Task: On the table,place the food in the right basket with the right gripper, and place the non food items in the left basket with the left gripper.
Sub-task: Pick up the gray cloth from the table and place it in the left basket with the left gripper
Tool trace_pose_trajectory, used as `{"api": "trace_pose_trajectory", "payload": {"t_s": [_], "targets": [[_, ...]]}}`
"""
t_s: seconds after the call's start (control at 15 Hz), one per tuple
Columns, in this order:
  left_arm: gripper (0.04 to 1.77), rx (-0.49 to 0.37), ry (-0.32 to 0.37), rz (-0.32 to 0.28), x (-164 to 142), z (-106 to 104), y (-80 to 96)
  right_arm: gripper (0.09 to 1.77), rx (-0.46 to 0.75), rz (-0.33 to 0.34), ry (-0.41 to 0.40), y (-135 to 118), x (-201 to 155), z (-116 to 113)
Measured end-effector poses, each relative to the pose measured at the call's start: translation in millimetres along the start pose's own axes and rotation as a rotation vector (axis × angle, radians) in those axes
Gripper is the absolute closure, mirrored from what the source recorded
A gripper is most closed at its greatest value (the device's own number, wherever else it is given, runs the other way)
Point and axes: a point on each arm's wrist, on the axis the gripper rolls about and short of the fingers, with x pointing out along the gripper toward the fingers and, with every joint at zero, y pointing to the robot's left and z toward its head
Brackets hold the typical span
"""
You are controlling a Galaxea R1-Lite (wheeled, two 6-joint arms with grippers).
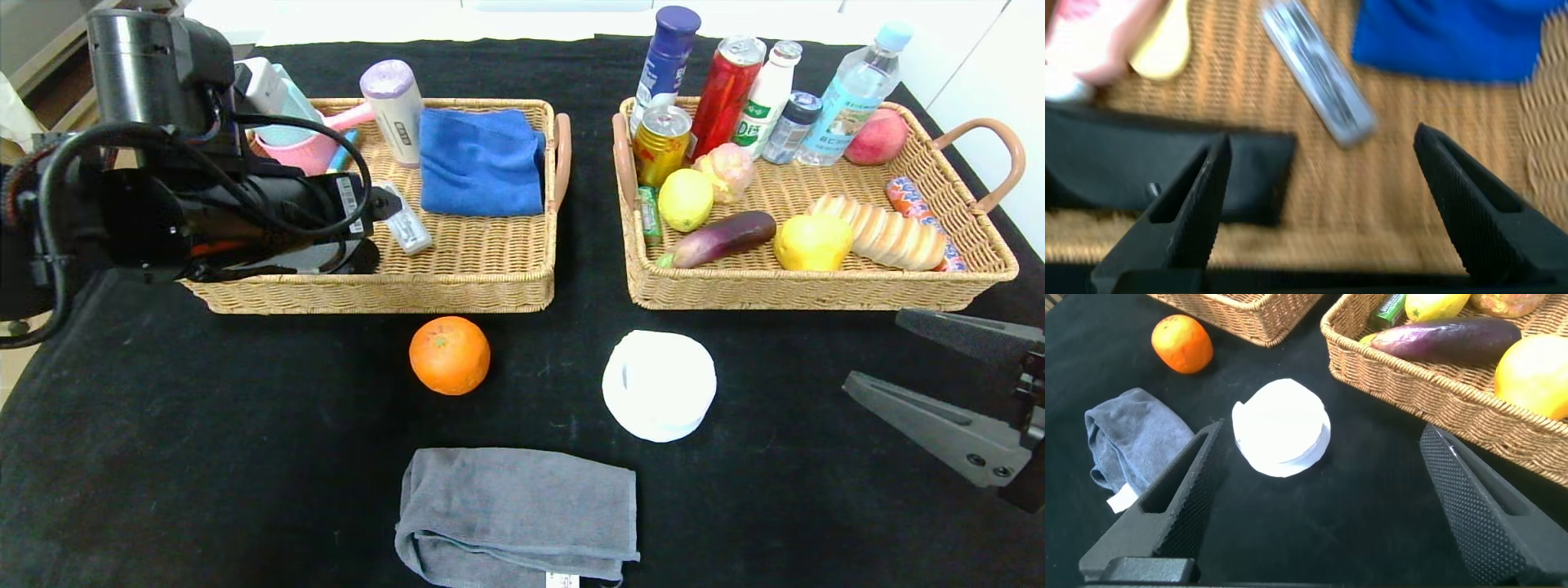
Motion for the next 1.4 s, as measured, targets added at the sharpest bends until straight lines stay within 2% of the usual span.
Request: {"api": "trace_pose_trajectory", "payload": {"t_s": [0.13, 0.2, 0.33, 0.4, 0.73, 0.93, 1.07, 1.4], "targets": [[0.17, 0.049, 0.101, -0.061, -27, -13, -11.0, 0.15, 0.001, 0.000, 0.001, 0, 0, 0], [0.16, 0.083, 0.175, -0.094, -41, -23, -14.2, 0.15, 0.000, 0.000, 0.001, 0, 0, 0], [0.14, 0.138, 0.319, -0.165, -66, -39, -15.6, 0.15, -0.001, 0.002, 0.001, 0, 0, 0], [0.14, 0.152, 0.365, -0.193, -75, -45, -16.5, 0.15, -0.001, 0.002, 0.002, 0, 0, 0], [0.12, 0.161, 0.457, -0.260, -95, -68, -29.2, 0.15, -0.012, 0.002, 0.005, 0, 0, -1], [0.11, 0.214, 0.511, -0.281, -101, -86, -39.9, 0.15, -0.011, 0.004, 0.007, 1, 0, -2], [0.11, 0.255, 0.548, -0.276, -104, -97, -46.1, 0.15, -0.011, 0.006, 0.009, 1, 0, -2], [0.10, 0.263, 0.589, -0.247, -99, -115, -67.1, 0.15, -0.011, 0.008, 0.010, 1, 0, -3]]}}
